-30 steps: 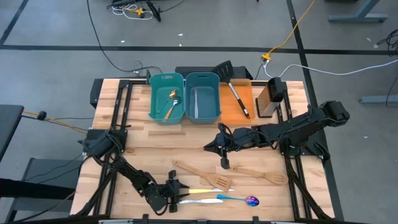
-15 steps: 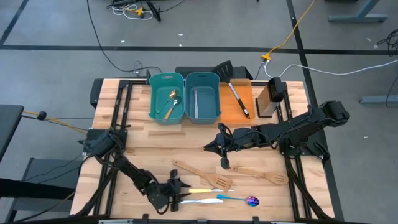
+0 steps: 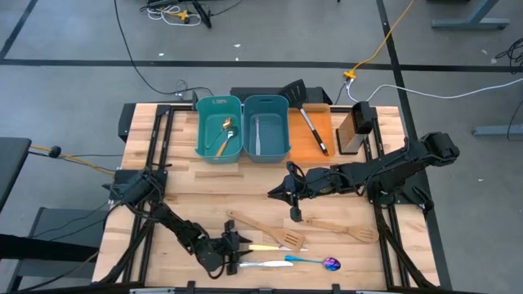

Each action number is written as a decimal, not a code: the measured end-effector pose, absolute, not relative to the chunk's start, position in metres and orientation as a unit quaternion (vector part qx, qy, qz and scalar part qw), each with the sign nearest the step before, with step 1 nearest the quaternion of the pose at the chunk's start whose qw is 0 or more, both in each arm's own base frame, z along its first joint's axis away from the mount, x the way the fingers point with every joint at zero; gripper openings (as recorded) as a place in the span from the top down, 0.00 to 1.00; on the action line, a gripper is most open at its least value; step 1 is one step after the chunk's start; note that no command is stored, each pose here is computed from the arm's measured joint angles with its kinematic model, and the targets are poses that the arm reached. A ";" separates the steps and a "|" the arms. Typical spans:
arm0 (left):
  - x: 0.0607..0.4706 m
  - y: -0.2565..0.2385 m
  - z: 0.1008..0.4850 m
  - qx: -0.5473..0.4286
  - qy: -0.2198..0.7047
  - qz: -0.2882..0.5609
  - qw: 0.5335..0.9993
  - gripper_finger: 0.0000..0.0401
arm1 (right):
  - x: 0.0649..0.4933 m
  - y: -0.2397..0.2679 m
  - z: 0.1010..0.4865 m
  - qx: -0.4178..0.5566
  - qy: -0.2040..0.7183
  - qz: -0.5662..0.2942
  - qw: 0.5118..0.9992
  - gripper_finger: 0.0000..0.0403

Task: Pick & Place Kitchen Items
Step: Put the yellow table knife into the blue bin

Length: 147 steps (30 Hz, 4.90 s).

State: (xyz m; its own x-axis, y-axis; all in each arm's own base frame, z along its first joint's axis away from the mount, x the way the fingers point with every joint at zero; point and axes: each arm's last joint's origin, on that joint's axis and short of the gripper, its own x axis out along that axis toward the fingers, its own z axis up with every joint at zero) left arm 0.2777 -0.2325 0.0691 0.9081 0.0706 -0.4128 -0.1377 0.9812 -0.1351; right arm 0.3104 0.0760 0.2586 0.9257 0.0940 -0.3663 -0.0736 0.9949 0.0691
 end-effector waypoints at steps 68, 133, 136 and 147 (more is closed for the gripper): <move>0.317 -0.222 0.048 -0.094 0.221 0.045 0.970 0.79 | 0.309 0.076 0.256 0.016 0.203 0.043 0.978 0.89; 0.310 -0.142 0.198 0.023 0.242 0.150 0.958 0.79 | 0.311 0.076 0.271 -0.008 0.131 0.053 0.990 0.89; 0.309 -0.128 0.207 0.022 0.244 0.170 0.955 0.79 | 0.310 0.076 0.274 -0.011 0.123 0.053 0.991 0.89; 0.310 -0.079 0.232 0.011 0.232 0.232 0.945 0.79 | 0.306 0.074 0.280 -0.033 0.115 0.034 0.992 0.89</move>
